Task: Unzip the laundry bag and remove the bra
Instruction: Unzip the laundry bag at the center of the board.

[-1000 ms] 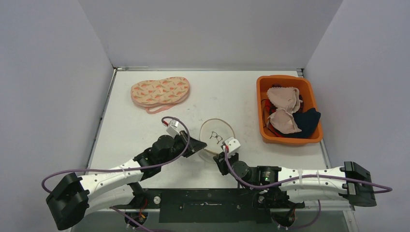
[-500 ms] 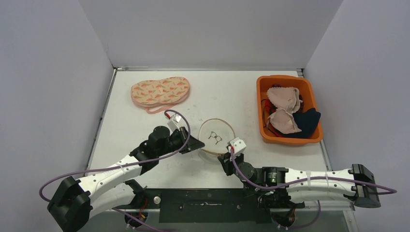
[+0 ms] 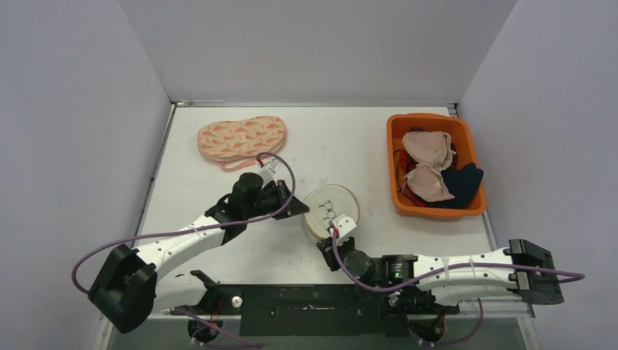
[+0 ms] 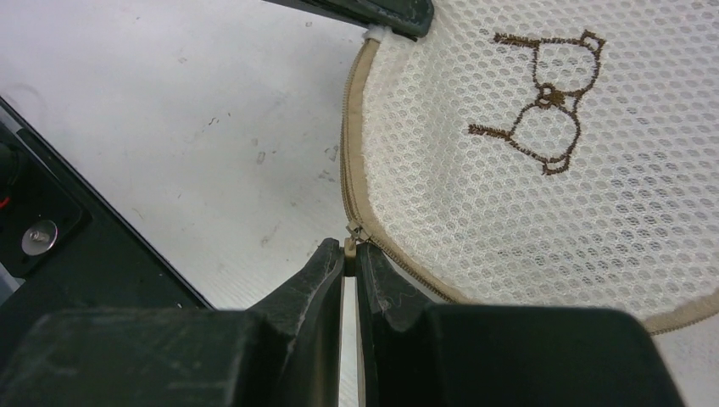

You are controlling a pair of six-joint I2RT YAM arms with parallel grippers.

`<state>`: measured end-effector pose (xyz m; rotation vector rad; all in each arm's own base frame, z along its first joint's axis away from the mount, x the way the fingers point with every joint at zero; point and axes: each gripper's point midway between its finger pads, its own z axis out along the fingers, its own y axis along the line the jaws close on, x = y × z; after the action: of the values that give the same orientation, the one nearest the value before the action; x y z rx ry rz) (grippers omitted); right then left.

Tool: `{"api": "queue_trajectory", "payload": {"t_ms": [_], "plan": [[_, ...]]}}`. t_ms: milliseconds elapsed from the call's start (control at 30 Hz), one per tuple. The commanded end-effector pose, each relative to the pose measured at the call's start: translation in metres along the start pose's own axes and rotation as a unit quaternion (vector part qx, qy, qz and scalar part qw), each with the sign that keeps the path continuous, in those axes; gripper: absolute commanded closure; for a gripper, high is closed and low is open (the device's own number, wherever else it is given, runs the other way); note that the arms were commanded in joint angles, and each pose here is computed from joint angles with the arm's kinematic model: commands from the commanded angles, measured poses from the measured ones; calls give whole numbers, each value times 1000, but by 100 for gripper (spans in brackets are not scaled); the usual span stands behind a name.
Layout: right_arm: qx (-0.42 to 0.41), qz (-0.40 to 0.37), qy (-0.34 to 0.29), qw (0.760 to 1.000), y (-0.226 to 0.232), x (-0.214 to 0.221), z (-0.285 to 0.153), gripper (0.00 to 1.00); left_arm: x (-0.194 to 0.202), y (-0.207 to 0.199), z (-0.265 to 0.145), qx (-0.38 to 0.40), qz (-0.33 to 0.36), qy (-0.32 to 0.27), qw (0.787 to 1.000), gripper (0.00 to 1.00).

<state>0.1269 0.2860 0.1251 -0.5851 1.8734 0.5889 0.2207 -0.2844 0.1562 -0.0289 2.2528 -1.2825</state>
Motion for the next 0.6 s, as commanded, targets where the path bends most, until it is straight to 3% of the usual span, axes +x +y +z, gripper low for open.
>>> {"api": "queue_trajectory", "payload": {"t_ms": [0,33,133,167,233,300,400,567], "plan": [[-19,29,-41,999,17,-24,3,95,-22,-22,7,33,13,-31,999,100],[-18,30,-42,998,17,-24,4,95,-22,-18,6,20,9,-36,999,92],[-18,30,-42,998,17,-25,3,95,-18,-7,-9,-3,-9,-58,998,42],[-19,31,-43,998,17,-25,3,95,-15,-5,-17,-5,-17,-67,998,31],[-20,31,-43,998,17,-25,3,95,-9,-2,-32,-14,-32,-82,996,19],[-23,31,-44,998,19,-27,4,95,0,5,-47,-37,-45,-97,994,13],[-27,27,-44,998,23,-29,5,95,16,10,-62,-45,-76,-115,989,13],[-33,19,-41,998,29,-30,10,95,33,-11,-62,22,-142,-132,981,24]]}}
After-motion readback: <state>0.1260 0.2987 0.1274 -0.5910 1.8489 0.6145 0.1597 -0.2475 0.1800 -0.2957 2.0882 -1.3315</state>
